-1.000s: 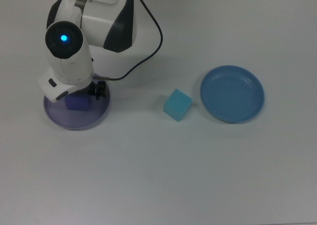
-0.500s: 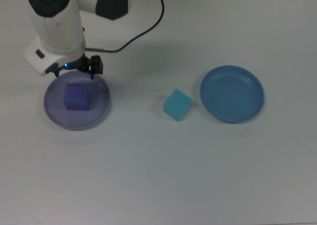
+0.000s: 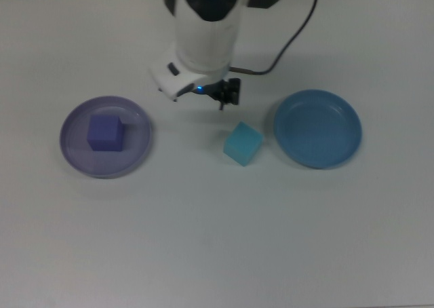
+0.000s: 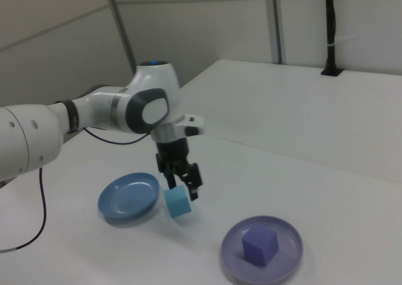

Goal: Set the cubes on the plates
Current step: 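Move the gripper over the cyan cube and lower it, then grasp the cyan cube and lift it toward the light blue plate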

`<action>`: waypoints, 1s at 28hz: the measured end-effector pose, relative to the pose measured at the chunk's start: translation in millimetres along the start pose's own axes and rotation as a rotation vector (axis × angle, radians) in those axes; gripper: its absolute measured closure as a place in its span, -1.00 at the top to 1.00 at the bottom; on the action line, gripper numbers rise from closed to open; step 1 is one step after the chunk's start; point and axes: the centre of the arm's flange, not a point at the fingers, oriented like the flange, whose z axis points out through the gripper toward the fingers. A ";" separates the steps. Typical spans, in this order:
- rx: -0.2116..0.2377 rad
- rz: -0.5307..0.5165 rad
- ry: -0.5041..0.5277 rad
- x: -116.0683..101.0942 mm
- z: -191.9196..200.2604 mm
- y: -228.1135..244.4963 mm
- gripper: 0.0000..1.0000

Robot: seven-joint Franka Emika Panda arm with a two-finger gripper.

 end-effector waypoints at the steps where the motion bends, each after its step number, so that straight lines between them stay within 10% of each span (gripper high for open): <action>1: 0.000 0.027 0.001 -1.6 1.4 -8.8 1.00; 15: 0.043 0.453 0.022 -10.1 33.4 -95.4 1.00; 28: 0.007 0.474 0.055 1.3 67.2 -111.5 1.00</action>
